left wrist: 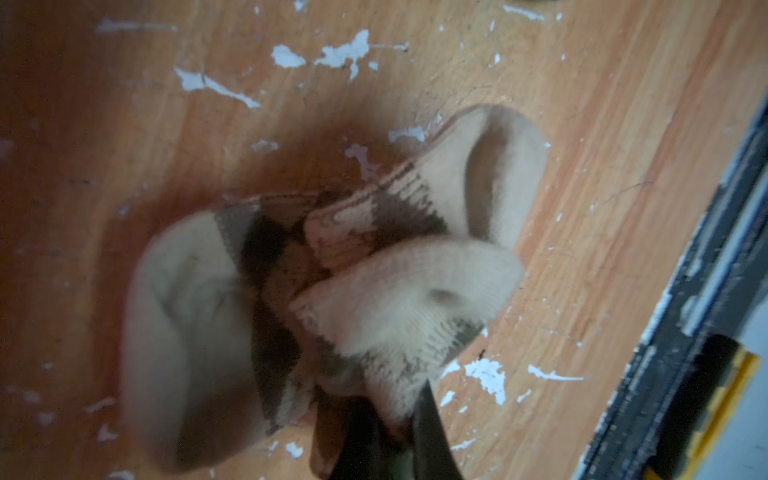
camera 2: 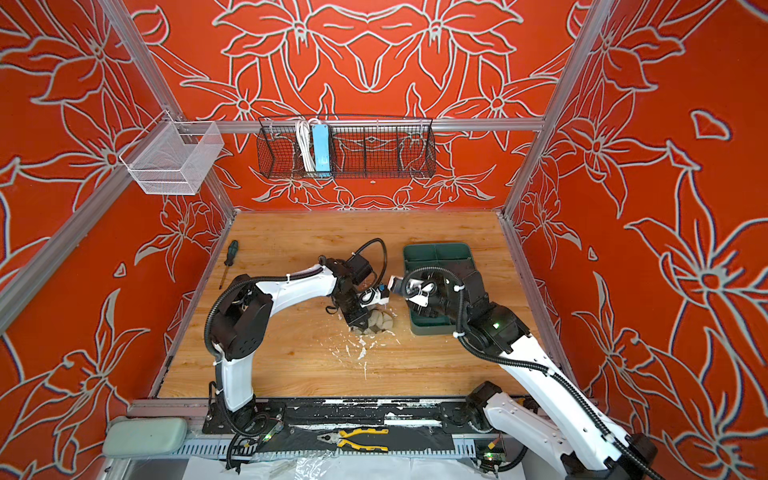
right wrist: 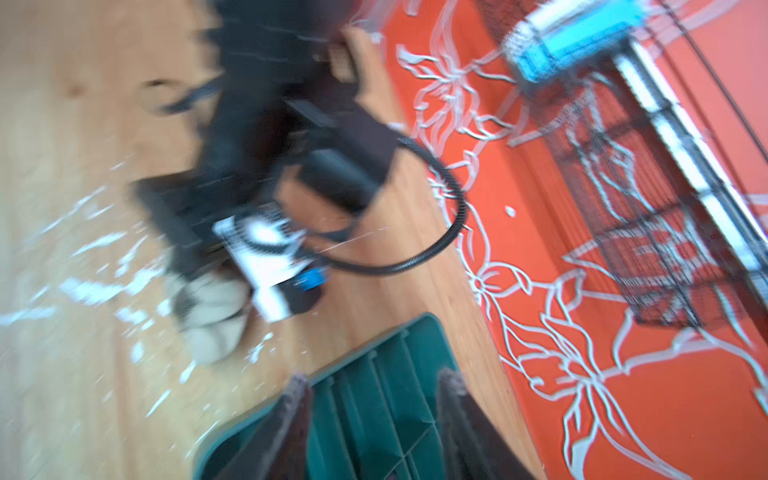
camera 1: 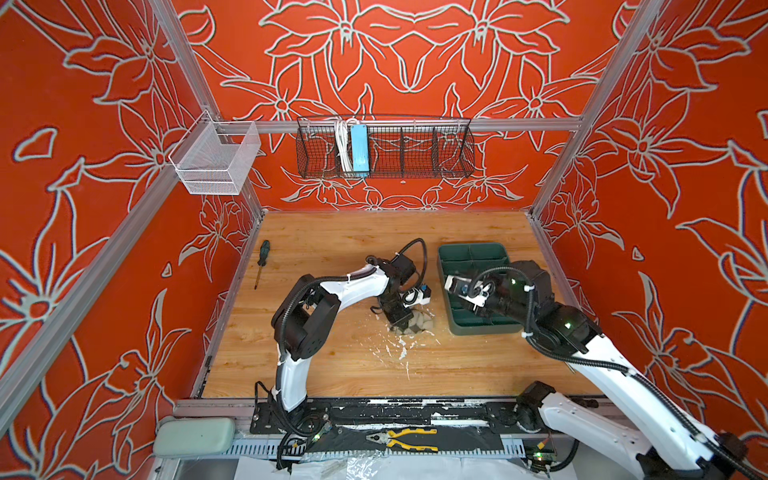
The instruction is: Roll the socks
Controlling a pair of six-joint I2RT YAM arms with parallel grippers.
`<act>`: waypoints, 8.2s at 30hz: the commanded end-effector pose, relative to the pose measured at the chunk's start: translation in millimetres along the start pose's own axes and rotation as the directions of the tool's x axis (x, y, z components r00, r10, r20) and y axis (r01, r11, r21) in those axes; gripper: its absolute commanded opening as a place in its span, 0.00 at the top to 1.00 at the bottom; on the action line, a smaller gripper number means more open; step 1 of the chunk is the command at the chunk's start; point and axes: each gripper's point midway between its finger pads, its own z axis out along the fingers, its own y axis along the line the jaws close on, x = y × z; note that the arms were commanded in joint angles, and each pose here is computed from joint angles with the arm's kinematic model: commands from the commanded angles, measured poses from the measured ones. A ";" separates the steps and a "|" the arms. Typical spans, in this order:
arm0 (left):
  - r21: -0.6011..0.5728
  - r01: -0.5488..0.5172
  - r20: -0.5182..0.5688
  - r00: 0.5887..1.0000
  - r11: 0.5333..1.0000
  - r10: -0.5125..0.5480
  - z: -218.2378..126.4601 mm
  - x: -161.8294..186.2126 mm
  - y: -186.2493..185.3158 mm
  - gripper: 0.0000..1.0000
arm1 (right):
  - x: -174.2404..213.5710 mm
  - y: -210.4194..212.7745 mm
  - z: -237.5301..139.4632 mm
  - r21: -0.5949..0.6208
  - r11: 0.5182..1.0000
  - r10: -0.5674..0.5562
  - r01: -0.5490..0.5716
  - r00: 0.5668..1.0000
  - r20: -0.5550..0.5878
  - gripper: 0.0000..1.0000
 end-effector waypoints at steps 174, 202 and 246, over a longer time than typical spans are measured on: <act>0.220 0.092 -0.233 0.972 0.971 -0.040 32.7 49.1 -14.0 1.00 | 74.5 150.4 189.3 -0.305 0.899 -0.368 0.314 0.920 -0.137 0.63; 0.252 -0.047 -0.049 0.997 0.967 0.062 -6.5 33.9 -41.1 0.64 | 121.4 142.8 140.9 -0.288 0.952 -0.227 0.099 0.861 -0.455 1.00; 0.235 -0.036 -0.031 0.999 0.971 0.044 -1.4 29.4 -35.6 1.00 | 70.5 135.5 148.0 -0.246 0.955 -0.220 0.164 0.949 -0.224 0.02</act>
